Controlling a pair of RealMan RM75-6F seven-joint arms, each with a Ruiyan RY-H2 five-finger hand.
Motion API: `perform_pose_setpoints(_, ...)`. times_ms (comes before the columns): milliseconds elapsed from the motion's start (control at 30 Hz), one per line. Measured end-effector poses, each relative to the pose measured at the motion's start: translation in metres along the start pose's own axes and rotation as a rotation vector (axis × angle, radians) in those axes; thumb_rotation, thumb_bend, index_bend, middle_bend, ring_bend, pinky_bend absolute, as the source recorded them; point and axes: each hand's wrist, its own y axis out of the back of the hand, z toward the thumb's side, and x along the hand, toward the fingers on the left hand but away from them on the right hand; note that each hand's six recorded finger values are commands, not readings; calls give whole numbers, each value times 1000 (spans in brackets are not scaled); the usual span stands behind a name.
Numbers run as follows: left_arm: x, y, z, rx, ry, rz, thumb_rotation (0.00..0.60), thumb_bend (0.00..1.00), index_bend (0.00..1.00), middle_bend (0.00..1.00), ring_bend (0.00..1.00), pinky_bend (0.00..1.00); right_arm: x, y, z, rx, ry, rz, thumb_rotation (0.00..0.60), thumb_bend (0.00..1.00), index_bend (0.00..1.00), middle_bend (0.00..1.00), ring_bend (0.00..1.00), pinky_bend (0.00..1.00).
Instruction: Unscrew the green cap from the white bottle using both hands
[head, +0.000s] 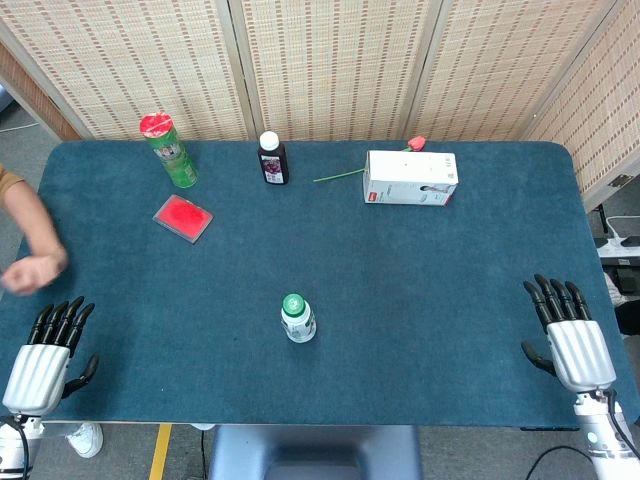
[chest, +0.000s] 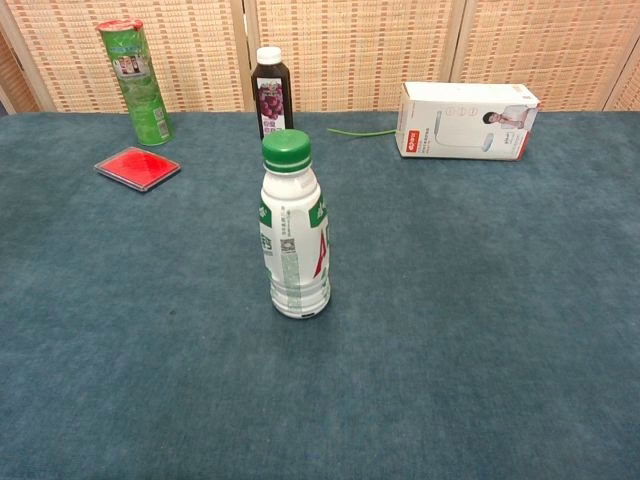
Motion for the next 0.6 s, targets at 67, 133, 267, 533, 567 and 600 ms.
perform_pose_setpoints(67, 0, -2, 2, -7, -6, -10, 600, 407, 0, 0, 0, 0, -1, -1, 1, -1, 3, 2, 600, 153, 0, 0, 0, 0)
perform_pose_setpoints(133, 2, -5, 6, -20, -20, -23, 600, 405, 0, 0, 0, 0, -2, 0, 3, -2, 11, 1, 600, 153, 0, 0, 0, 0)
perform_pose_setpoints(267, 6, -9, 17, -112, -56, -38, 600, 396, 0, 0, 0, 12, -6, 5, 9, -14, 34, -16, 600, 153, 0, 0, 0, 0)
perform_pose_setpoints(533, 38, -32, 70, -604, -177, -201, 600, 347, 0, 0, 0, 3, -31, 32, 31, -20, 129, -29, 600, 153, 0, 0, 0, 0)
perform_pose_setpoints(567, 43, -34, 79, -672, -190, -225, 600, 342, 0, 0, 0, 1, -35, 36, 34, -28, 142, -24, 600, 153, 0, 0, 0, 0)
perform_pose_setpoints(600, 49, -37, 88, -739, -202, -250, 600, 339, 0, 0, 0, 0, -41, 42, 37, -36, 159, -17, 600, 153, 0, 0, 0, 0)
